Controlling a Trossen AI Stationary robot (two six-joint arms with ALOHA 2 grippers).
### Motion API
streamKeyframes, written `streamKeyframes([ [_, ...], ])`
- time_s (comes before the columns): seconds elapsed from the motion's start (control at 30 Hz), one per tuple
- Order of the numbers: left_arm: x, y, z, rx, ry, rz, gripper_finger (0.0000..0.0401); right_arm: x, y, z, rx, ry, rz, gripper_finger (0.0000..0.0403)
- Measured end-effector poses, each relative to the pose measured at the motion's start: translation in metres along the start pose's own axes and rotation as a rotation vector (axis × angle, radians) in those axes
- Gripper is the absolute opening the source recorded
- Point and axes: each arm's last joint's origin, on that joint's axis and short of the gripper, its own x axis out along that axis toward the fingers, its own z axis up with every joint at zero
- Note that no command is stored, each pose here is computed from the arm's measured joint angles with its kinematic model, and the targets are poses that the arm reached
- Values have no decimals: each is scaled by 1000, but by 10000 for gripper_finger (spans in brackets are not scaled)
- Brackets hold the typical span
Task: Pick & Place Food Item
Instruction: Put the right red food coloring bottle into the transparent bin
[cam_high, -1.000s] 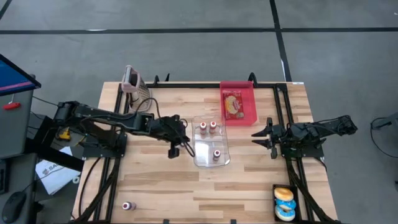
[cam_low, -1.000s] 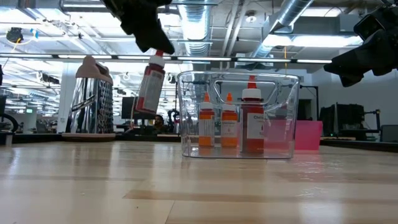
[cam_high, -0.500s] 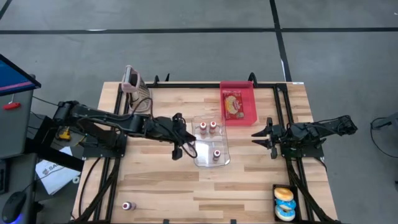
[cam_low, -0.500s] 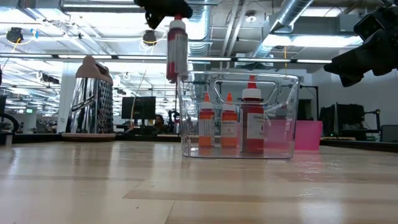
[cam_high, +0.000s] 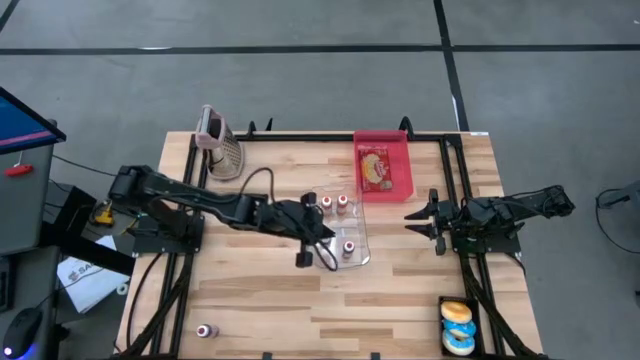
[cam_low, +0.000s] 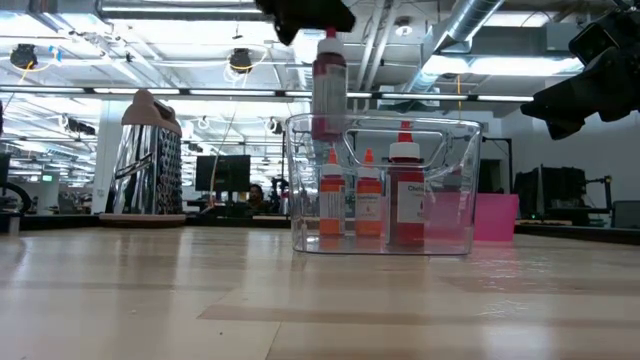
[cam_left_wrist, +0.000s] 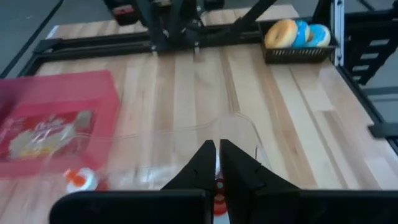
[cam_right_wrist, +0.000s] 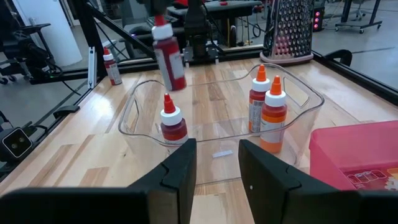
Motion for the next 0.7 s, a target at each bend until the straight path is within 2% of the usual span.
streamKeyframes([
  [0.4, 43, -10, -19, 11, 34, -2, 1, 0, 0, 0, 0, 0, 0, 113],
  [0.7, 56, -13, -26, 6, 30, 25, 1, 0, 0, 0, 0, 0, 0, 113],
])
